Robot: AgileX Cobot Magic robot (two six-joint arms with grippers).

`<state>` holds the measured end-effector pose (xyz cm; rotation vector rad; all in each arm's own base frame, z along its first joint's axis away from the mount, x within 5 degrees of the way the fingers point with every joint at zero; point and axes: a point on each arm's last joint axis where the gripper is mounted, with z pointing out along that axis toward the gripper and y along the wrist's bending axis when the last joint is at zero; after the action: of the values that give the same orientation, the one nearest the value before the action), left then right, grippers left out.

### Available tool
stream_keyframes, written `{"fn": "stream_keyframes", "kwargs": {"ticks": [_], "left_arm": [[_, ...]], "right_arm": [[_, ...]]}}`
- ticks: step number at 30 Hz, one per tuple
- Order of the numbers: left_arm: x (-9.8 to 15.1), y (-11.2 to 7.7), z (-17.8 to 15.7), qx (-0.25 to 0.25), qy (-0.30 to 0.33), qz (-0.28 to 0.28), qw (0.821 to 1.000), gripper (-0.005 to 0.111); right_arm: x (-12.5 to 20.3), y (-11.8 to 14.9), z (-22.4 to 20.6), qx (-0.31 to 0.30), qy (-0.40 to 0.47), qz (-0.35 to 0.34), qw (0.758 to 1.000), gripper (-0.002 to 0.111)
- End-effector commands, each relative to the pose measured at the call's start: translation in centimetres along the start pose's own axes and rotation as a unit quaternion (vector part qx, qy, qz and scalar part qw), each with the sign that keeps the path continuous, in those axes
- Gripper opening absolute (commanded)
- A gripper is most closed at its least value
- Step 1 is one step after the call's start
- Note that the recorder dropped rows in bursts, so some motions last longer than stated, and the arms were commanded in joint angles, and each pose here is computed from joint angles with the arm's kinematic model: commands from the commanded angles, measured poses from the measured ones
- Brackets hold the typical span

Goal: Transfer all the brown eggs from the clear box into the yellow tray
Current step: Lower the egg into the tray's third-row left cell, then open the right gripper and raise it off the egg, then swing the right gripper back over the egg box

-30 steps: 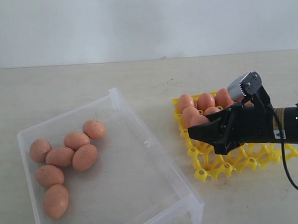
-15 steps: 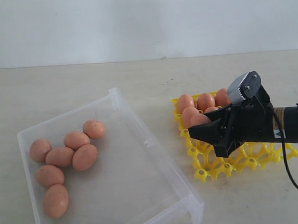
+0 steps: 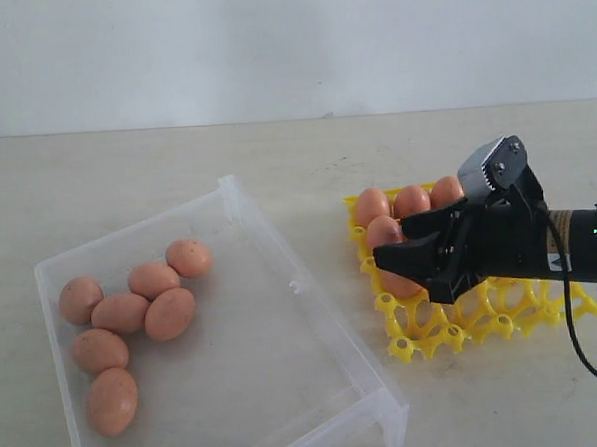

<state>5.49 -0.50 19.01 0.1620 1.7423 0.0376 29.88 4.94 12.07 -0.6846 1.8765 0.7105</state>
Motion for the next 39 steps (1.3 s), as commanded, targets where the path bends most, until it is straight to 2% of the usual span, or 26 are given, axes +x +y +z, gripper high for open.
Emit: {"fn": "stream_keyframes", "kwargs": {"ticks": [1, 3, 5, 7, 9, 10, 11, 15, 19, 22, 25, 27, 32, 34, 36, 38, 39], "left_arm": [[0.0, 0.0, 0.0, 0.001, -0.004, -0.003, 1.000, 0.004], [0.0, 0.0, 0.0, 0.001, -0.004, -0.003, 1.000, 0.004], [0.0, 0.0, 0.0, 0.001, -0.004, -0.003, 1.000, 0.004], [0.0, 0.0, 0.0, 0.001, -0.004, -0.003, 1.000, 0.004], [0.0, 0.0, 0.0, 0.001, -0.004, -0.003, 1.000, 0.004], [0.0, 0.0, 0.0, 0.001, -0.004, -0.003, 1.000, 0.004], [0.0, 0.0, 0.0, 0.001, -0.004, -0.003, 1.000, 0.004], [0.0, 0.0, 0.0, 0.001, -0.004, -0.003, 1.000, 0.004], [0.0, 0.0, 0.0, 0.001, -0.004, -0.003, 1.000, 0.004], [0.0, 0.0, 0.0, 0.001, -0.004, -0.003, 1.000, 0.004], [0.0, 0.0, 0.0, 0.001, -0.004, -0.003, 1.000, 0.004], [0.0, 0.0, 0.0, 0.001, -0.004, -0.003, 1.000, 0.004], [0.0, 0.0, 0.0, 0.001, -0.004, -0.003, 1.000, 0.004], [0.0, 0.0, 0.0, 0.001, -0.004, -0.003, 1.000, 0.004], [0.0, 0.0, 0.0, 0.001, -0.004, -0.003, 1.000, 0.004], [0.0, 0.0, 0.0, 0.001, -0.004, -0.003, 1.000, 0.004], [0.0, 0.0, 0.0, 0.001, -0.004, -0.003, 1.000, 0.004]], "right_arm": [[-2.0, 0.6, -0.3, -0.033, -0.104, 0.012, 0.994, 0.058], [-3.7, 0.5, -1.0, -0.010, -0.134, 0.022, 0.991, 0.058], [-5.0, 0.5, -1.6, 0.007, -0.160, 0.028, 0.987, 0.052], [-6.6, 0.6, -2.5, 0.030, -0.194, 0.030, 0.980, 0.038], [-8.2, 1.0, -3.5, 0.041, -0.223, 0.019, 0.974, 0.018], [-9.2, 1.3, -4.1, 0.056, -0.221, 0.002, 0.974, 0.005], [-9.5, 1.4, -4.5, 0.075, -0.201, -0.009, 0.977, 0.000], [-11.4, 2.9, -7.0, 0.144, -0.134, -0.085, 0.977, 0.000], [-14.8, 4.6, -9.8, 0.185, -0.169, -0.108, 0.962, 0.000], [-18.2, 5.7, -11.8, 0.189, -0.225, -0.080, 0.952, 0.000], [-22.7, 7.1, -13.9, 0.165, -0.301, -0.056, 0.938, 0.000], [-25.3, 8.0, -14.9, 0.137, -0.340, -0.068, 0.928, 0.000], [-30.2, 11.0, -16.0, 0.056, -0.382, -0.178, 0.905, 0.000], [-31.2, 11.9, -15.2, 0.045, -0.356, -0.205, 0.911, 0.000], [-31.7, 12.5, -13.2, 0.040, -0.296, -0.214, 0.930, 0.000], [-31.5, 13.0, -10.7, 0.029, -0.218, -0.198, 0.955, 0.000], [-31.3, 13.3, -9.1, 0.010, -0.184, -0.168, 0.968, 0.000]]}}
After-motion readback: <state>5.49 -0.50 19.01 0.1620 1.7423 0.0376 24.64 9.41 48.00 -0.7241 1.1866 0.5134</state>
